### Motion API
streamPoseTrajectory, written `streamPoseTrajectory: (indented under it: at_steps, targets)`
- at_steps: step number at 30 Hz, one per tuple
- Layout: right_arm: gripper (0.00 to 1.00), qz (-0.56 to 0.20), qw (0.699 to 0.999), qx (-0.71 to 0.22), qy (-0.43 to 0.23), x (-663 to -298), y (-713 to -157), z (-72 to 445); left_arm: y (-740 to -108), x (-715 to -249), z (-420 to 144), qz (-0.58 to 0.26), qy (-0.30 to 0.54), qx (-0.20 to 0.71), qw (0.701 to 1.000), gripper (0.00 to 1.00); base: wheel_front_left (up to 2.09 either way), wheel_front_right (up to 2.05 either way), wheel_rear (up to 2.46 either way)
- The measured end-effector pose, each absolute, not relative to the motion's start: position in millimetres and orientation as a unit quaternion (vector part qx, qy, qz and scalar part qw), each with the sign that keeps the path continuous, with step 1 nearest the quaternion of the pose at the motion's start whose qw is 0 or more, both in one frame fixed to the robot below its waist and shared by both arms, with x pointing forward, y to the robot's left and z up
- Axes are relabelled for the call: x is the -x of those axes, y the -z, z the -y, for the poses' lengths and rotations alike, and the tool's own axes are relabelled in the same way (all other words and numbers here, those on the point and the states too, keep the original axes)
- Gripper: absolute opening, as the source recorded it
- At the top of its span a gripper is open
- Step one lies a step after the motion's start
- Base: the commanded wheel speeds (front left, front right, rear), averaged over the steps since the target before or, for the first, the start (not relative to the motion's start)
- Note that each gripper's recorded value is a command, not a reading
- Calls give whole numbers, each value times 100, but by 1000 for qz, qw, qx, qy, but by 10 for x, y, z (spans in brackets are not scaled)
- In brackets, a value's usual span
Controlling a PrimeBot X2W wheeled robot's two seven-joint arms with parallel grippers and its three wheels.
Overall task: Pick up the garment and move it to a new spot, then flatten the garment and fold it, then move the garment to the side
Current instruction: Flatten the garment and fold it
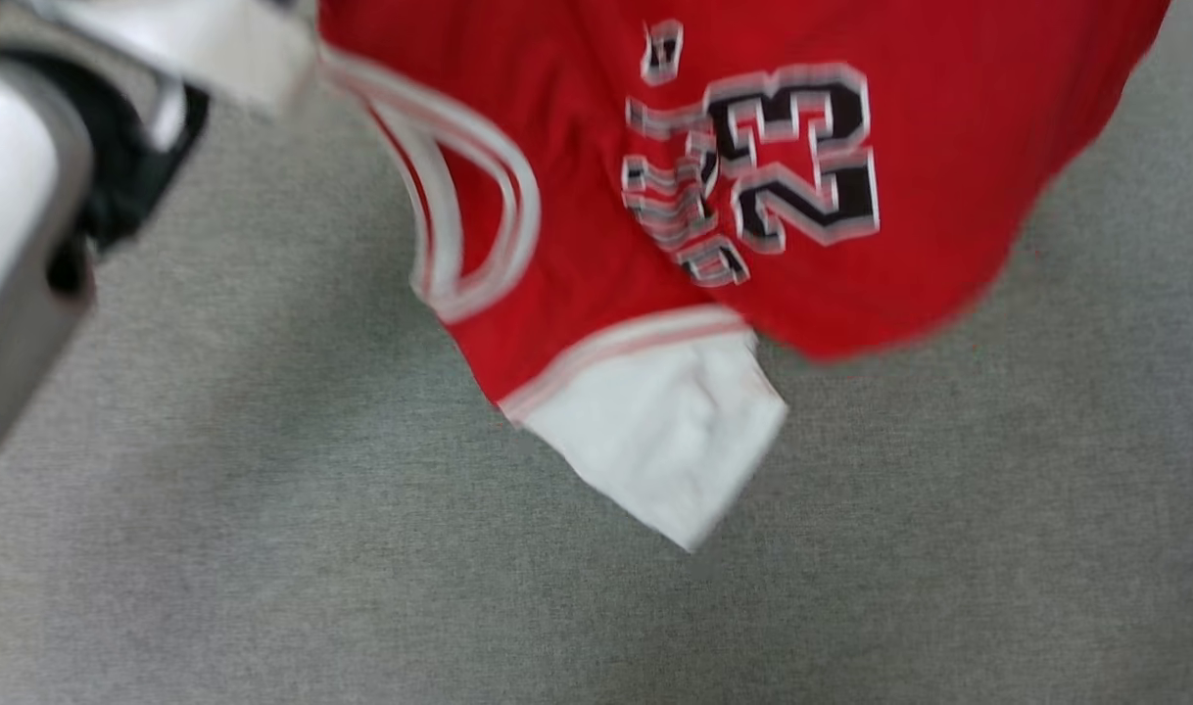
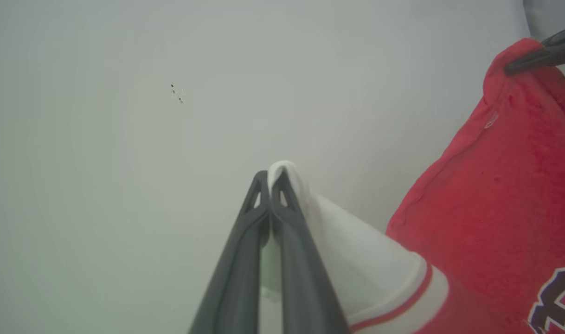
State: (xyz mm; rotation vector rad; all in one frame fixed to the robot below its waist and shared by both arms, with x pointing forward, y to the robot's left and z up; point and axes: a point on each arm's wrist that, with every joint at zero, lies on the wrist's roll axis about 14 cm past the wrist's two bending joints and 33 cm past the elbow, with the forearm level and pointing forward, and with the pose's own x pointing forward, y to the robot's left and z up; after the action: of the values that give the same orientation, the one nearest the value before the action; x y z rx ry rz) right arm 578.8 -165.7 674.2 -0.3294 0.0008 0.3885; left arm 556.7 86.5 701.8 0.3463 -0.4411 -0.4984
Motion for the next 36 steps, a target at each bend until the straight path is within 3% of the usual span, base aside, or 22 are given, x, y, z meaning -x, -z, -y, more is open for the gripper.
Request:
streamPoseTrajectory:
  at_steps: [11,22,32,36]
  targets:
    - [0,63,969,202,-130,-6498,-7253,1781,-7775,-6284,-768,297,221,-189,909,0,0,0,0]
    - [0,125,959,228,-114,-6937,-7685,1636,-8358,-6646,-800,353,199,-199,892,0,0,0,0]
    - [0,57,961,228,-147,-7265,-6902,1476,-7650,-7072,-971,278,199,-190,920,0,0,0,0]
    - [0,-2,964,208,-166,-7246,-6266,1471,-7071,-7150,-1026,224,207,-179,935,0,0,0,0]
